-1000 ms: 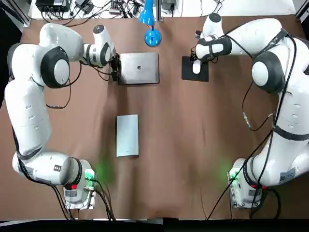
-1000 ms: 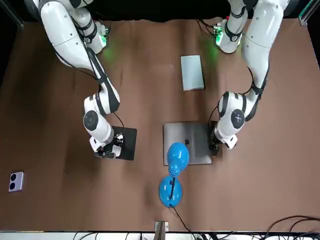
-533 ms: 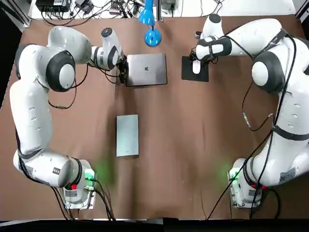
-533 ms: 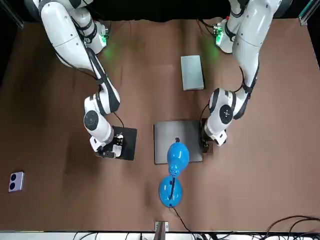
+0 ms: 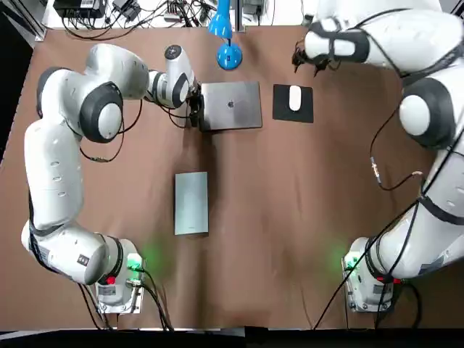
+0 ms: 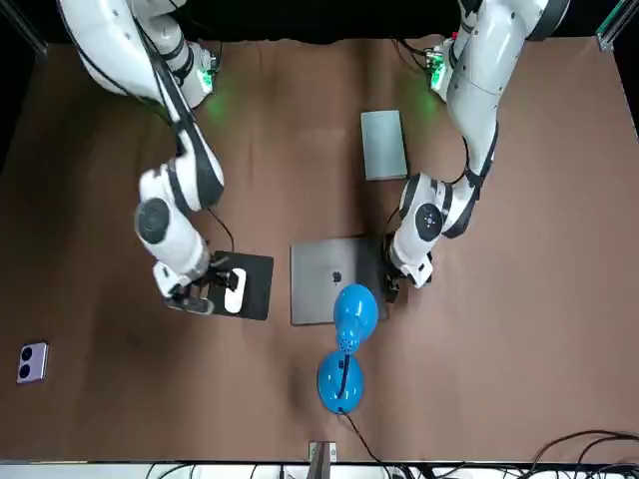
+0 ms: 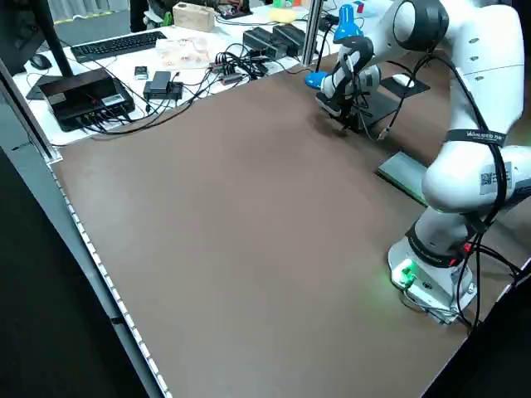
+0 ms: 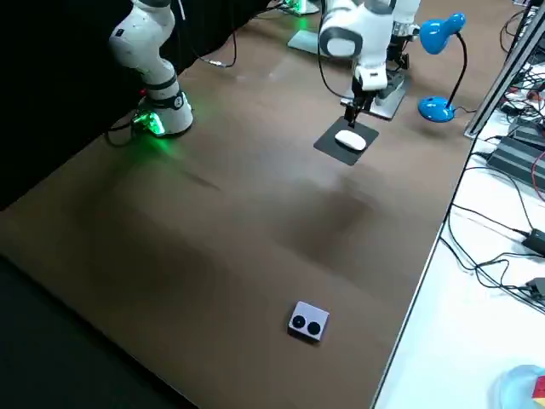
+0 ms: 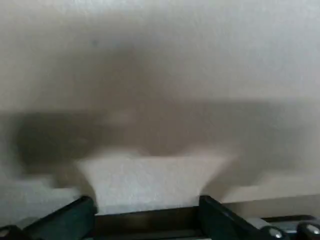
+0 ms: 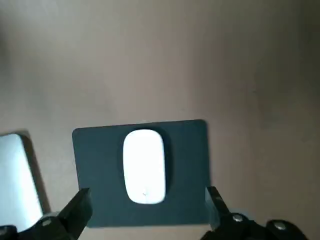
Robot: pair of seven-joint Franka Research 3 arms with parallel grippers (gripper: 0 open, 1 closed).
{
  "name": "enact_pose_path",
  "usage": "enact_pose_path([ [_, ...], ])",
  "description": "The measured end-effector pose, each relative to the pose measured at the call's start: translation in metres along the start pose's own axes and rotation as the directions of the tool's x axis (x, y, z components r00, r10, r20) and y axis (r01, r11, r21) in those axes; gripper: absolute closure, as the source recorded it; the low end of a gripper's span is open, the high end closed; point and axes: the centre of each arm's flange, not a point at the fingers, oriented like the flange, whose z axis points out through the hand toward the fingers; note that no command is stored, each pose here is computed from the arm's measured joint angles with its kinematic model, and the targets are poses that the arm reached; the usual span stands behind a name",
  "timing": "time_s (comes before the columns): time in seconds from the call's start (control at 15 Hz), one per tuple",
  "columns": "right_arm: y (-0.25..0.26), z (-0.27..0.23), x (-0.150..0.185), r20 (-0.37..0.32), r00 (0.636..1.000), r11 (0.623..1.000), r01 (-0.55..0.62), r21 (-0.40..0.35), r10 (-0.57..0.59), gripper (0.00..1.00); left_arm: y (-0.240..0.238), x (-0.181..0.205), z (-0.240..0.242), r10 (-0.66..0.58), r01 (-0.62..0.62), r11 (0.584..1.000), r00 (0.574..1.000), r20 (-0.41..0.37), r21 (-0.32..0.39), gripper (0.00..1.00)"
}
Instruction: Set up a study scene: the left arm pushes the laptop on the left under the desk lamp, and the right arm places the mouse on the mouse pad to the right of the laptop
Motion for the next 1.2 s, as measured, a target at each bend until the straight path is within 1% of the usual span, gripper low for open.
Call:
enact_pose_path([
  [0.13, 0.022, -0.037, 0.009, -0.010, 1.000, 1.000, -0.007, -0.004, 0.007, 0.00, 0.001, -0.006, 0.002, 0.008, -0.008, 1.000, 1.000, 0.003, -0.003, 0.00],
  [0.27, 0.047, -0.072, 0.021, 0.000, 1.000, 1.000, 0.005, -0.015, -0.005, 0.00, 0.002, -0.008, 0.003, 0.011, -0.011, 1.000, 1.000, 0.004, -0.004, 0.00],
  [0.6, 0.116, -0.147, 0.047, 0.091, 0.995, 0.998, 0.039, -0.048, -0.035, 0.00, 0.007, -0.006, -0.001, 0.002, -0.002, 1.000, 1.000, 0.009, -0.013, 0.00],
  [0.87, 0.169, -0.185, 0.060, 0.121, 0.993, 0.999, -0.001, -0.054, 0.007, 0.00, 0.025, 0.009, -0.034, -0.028, 0.030, 0.998, 0.999, 0.020, -0.059, 0.00],
  [1.0, 0.186, -0.202, 0.062, 0.130, 0.991, 0.998, -0.017, -0.056, 0.024, 0.00, 0.031, 0.019, -0.057, -0.043, 0.044, 0.997, 0.999, 0.017, -0.058, 0.00],
  [1.2, 0.203, -0.223, 0.064, 0.124, 0.991, 0.998, -0.039, -0.056, 0.046, 0.00, 0.036, 0.027, -0.091, -0.045, 0.046, 0.998, 0.999, 0.007, -0.052, 0.00],
])
